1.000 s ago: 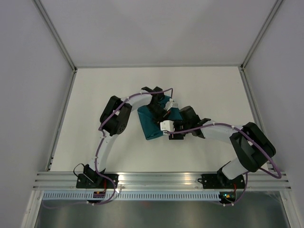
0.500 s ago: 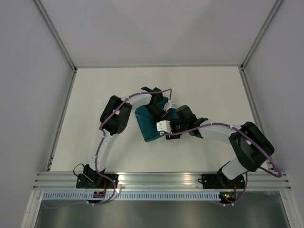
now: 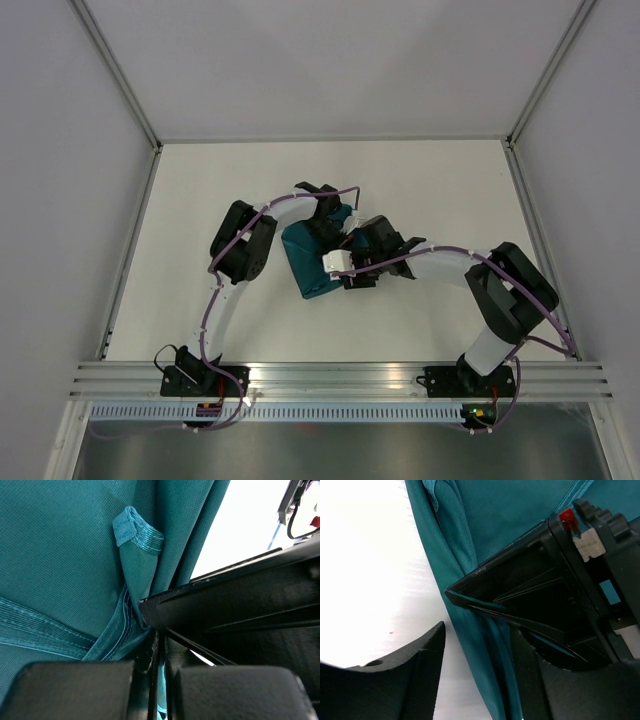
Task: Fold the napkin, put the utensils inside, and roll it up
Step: Roll the napkin at the center of the board.
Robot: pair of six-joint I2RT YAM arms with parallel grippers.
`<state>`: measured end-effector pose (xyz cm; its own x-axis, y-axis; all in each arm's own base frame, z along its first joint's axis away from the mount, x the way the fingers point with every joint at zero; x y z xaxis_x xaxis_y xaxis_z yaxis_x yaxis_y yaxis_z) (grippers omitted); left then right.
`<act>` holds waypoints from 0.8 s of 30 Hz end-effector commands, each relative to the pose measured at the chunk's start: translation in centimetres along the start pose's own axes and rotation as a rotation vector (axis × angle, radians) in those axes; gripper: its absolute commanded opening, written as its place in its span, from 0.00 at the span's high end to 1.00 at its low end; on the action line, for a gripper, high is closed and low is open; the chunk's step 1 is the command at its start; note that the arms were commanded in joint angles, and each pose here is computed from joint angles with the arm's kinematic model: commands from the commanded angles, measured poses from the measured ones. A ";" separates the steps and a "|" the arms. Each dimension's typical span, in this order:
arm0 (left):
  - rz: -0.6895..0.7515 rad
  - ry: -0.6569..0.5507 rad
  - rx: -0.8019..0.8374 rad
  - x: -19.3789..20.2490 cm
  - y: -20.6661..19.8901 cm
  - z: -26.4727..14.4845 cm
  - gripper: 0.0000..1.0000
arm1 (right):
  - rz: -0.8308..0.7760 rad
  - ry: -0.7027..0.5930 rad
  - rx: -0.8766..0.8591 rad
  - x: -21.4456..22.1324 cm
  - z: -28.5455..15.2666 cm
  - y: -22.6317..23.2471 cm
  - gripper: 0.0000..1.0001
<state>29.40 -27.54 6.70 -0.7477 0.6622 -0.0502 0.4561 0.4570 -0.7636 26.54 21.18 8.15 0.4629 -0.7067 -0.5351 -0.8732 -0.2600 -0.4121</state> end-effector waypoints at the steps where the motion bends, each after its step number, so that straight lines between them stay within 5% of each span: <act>1: 0.016 0.010 -0.020 -0.1 0.6 0.0 0.98 | -0.032 -0.046 -0.033 -1.1 0.5 -1.3 0.43; 12: 0.027 -0.046 0.030 -0.6 0.1 -0.4 0.90 | 0.014 0.003 -0.185 -0.4 0.4 -0.9 0.80; 24: -0.020 -0.236 0.130 -1.5 -0.5 -1.2 0.64 | 0.165 -0.038 -0.357 1.1 -0.2 -2.7 0.89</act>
<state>29.69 -26.98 6.39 -0.8297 0.5538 -0.0696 0.3512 0.4210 -0.8363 29.05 21.42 8.35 0.3410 -0.7508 -0.5657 -0.9329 -0.3442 -0.1055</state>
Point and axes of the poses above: each gripper's point midway between its finger pads, its own z axis out along the fingers, its own y axis along the line the jaws close on, x = y × z, the point moved 8 cm from there along -z, back along the fingers, and after that the axes turned 9 degrees about -z, right-handed, at the moved point
